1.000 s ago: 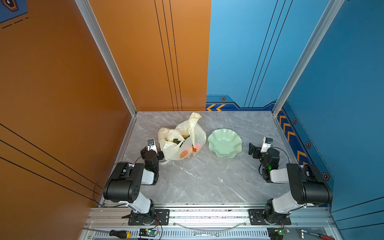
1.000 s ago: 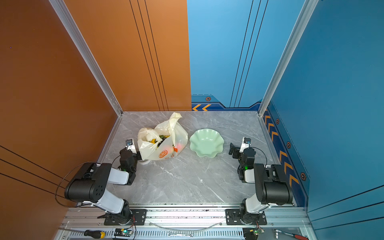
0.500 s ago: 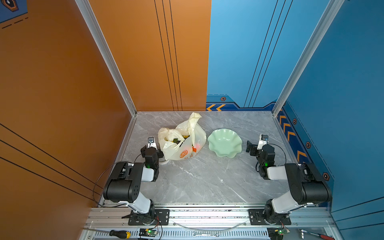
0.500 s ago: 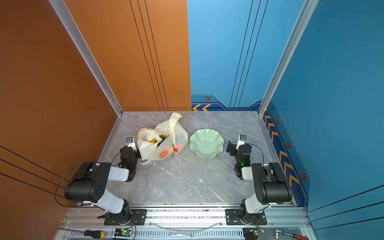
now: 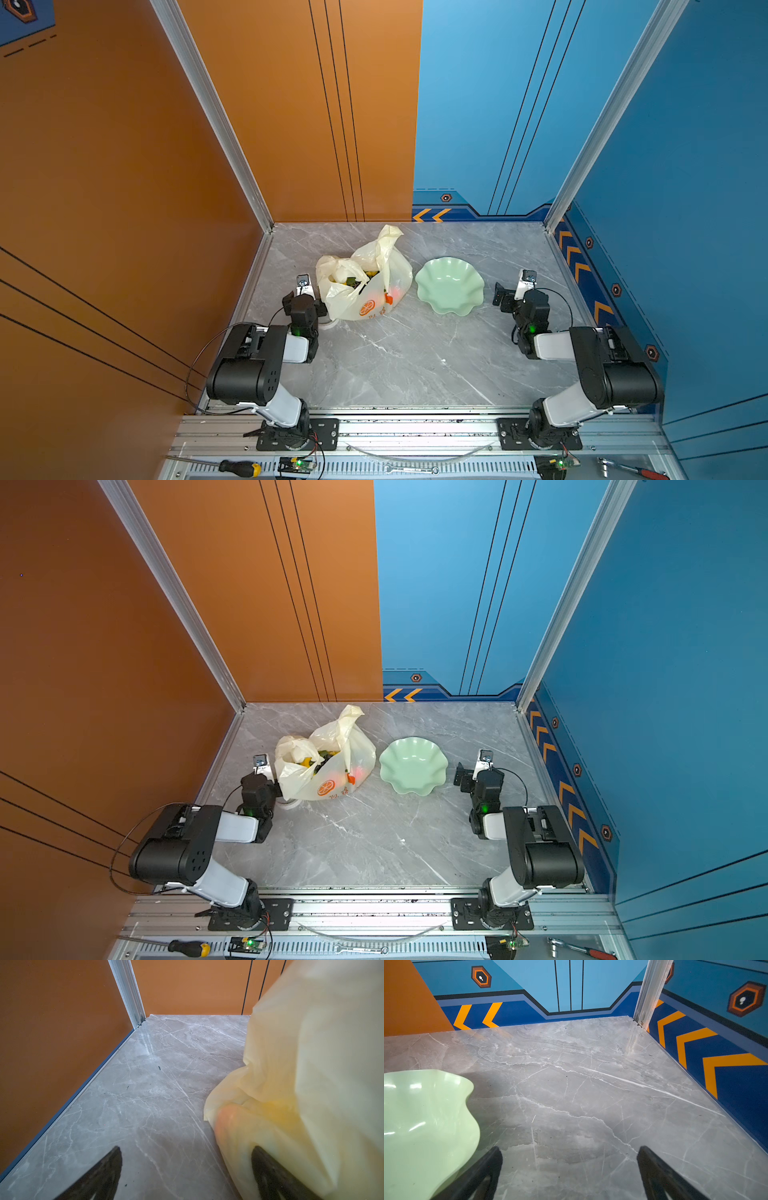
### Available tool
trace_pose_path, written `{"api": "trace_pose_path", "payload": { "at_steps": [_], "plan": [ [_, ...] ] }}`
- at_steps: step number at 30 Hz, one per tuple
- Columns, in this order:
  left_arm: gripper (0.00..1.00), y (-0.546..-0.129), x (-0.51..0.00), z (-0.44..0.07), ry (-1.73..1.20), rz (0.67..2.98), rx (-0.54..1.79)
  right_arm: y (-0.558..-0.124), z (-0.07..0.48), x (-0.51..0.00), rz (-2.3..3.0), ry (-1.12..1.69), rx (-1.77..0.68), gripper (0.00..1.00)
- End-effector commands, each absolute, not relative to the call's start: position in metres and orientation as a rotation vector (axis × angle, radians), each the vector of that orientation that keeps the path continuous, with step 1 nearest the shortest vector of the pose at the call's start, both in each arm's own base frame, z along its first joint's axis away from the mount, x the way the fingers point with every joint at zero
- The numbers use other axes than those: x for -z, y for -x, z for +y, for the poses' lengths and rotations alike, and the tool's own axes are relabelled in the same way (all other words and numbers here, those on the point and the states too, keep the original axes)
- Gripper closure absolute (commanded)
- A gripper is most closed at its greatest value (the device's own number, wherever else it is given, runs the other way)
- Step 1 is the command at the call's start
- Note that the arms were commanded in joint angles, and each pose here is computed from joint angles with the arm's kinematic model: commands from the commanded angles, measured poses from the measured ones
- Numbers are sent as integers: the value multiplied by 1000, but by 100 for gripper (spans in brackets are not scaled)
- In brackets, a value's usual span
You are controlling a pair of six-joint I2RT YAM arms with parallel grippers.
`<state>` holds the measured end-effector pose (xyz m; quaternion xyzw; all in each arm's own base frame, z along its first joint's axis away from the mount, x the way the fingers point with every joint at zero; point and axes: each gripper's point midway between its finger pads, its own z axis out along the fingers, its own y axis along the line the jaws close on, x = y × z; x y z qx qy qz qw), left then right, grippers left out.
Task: Place the fruits into the plastic bag
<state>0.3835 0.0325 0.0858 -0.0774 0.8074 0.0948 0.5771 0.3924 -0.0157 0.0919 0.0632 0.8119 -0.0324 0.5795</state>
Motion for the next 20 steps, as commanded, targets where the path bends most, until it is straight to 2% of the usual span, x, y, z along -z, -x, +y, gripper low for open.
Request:
{"api": "trace_pose_path", "payload": {
  "at_steps": [1,20],
  "plan": [
    [2,-389,-94,32,180,1870,-230,-394,-18,-94,1899,-149,107,0],
    [2,-389,-94,32,179,1871,-230,-394,-17,-93,1900,-143,110,0]
  ]
}}
